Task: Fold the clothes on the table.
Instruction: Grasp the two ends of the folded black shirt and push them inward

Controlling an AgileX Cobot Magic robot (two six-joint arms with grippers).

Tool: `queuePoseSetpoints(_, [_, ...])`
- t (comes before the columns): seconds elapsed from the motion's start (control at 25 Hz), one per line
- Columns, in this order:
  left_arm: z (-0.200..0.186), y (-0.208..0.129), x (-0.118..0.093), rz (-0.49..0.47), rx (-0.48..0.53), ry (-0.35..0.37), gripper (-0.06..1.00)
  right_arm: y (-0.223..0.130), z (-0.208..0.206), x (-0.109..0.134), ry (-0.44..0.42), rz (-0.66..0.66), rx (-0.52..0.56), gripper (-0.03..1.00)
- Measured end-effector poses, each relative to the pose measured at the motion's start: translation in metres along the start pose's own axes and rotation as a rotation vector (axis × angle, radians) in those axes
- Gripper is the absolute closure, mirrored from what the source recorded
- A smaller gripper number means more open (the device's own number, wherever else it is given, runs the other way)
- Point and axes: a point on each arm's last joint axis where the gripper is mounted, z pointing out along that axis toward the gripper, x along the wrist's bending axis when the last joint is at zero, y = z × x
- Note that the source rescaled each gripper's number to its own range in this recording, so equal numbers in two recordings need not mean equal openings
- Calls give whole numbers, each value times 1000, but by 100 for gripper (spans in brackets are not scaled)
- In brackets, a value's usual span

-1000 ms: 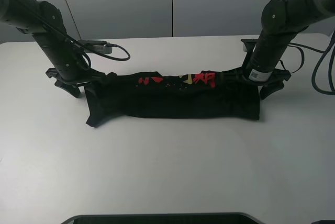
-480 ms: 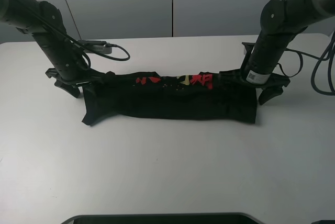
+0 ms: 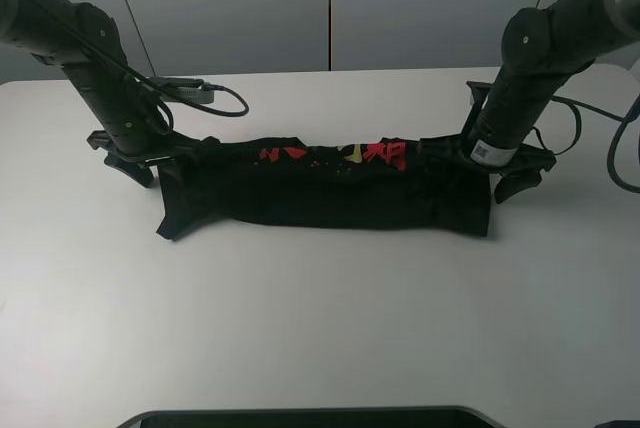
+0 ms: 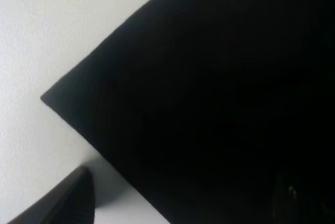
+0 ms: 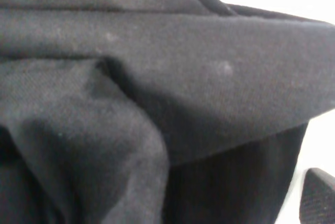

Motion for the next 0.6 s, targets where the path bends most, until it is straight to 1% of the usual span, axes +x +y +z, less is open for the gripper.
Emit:
queuePoseSetpoints(0.04, [0,0,0,2,0,0,4,-1,1,0,0,-1,-6,-2])
queuePoseSetpoints(0.08, [0,0,0,2,0,0,4,-1,1,0,0,-5,-11,0])
queuePoseSetpoints(0.12, [0,0,0,2,0,0,4,-2,1,0,1,-5,-12,5])
queuePoseSetpoints(0.16, [0,0,0,4,0,0,4,-2,2,0,3,-1,-11,13])
queuePoseSetpoints(0.24, [1,0,0,6,2,0,4,-2,2,1,24,23,-17,36])
queuePoseSetpoints(0.32, [1,0,0,8,2,0,4,-3,3,6,63,52,-20,57])
queuePoseSetpoints(0.36, [0,0,0,8,0,0,4,-3,2,7,80,65,-23,67])
queuePoseSetpoints(0.4, [0,0,0,8,2,0,4,-3,3,8,87,72,-22,75])
queuePoseSetpoints(0.44, [0,0,0,8,2,0,4,-3,3,9,95,80,-21,80])
queuePoseSetpoints(0.48, [0,0,0,8,2,0,4,-3,3,9,98,85,-22,82])
queuePoseSetpoints(0.6, [0,0,0,11,3,2,4,-3,3,9,100,82,-22,82])
